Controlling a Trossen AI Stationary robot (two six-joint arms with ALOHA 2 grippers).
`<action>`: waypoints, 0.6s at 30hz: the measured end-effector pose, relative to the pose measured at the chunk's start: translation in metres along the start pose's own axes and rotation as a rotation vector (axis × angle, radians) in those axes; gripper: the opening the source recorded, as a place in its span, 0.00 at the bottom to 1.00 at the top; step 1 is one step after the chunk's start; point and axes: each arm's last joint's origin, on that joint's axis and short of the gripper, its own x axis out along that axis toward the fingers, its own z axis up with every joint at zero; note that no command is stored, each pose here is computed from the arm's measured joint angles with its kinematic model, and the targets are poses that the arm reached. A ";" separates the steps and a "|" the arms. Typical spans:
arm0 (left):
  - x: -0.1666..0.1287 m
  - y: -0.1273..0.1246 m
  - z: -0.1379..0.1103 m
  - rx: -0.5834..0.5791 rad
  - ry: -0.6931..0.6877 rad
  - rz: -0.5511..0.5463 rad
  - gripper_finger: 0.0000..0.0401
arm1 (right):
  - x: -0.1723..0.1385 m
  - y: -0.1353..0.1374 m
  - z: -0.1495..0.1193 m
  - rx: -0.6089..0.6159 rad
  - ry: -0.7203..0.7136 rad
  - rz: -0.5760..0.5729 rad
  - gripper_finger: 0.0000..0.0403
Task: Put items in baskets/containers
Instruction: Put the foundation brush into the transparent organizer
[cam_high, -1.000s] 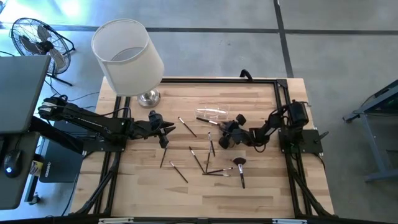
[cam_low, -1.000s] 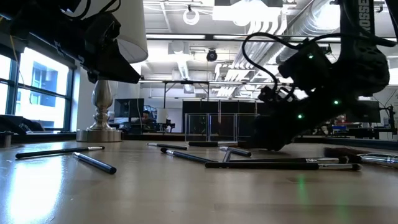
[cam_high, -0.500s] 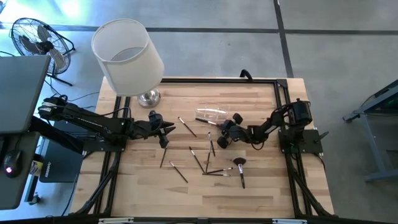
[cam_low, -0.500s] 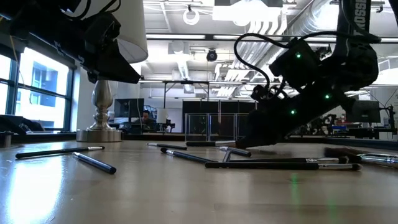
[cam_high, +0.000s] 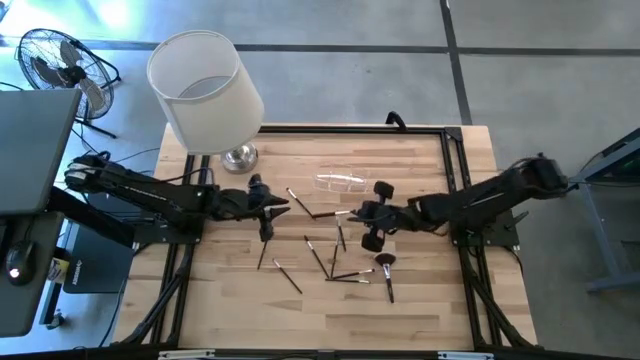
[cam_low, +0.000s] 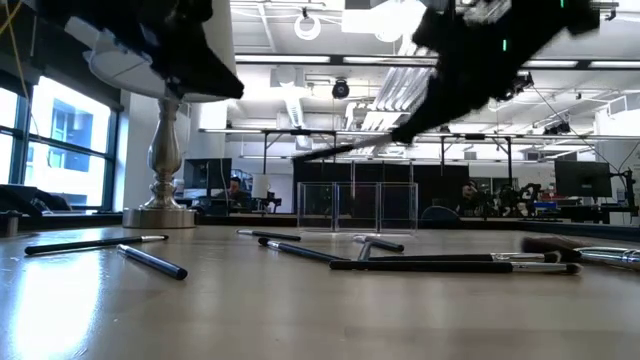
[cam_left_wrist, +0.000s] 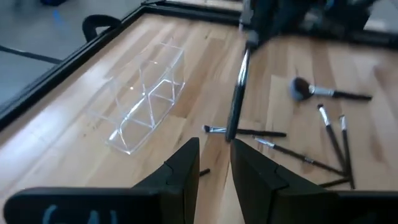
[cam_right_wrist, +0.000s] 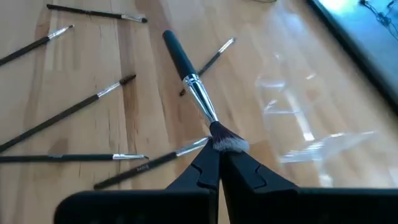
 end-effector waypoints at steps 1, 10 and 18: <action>0.002 -0.002 0.004 0.028 0.027 0.005 0.22 | -0.007 -0.002 0.009 -0.013 0.015 -0.002 0.00; 0.047 -0.032 0.053 0.204 0.202 0.056 0.22 | -0.053 -0.015 0.060 -0.215 0.114 -0.019 0.00; 0.086 -0.057 0.085 0.224 0.242 0.030 0.26 | -0.059 -0.019 0.057 -0.281 0.203 -0.019 0.00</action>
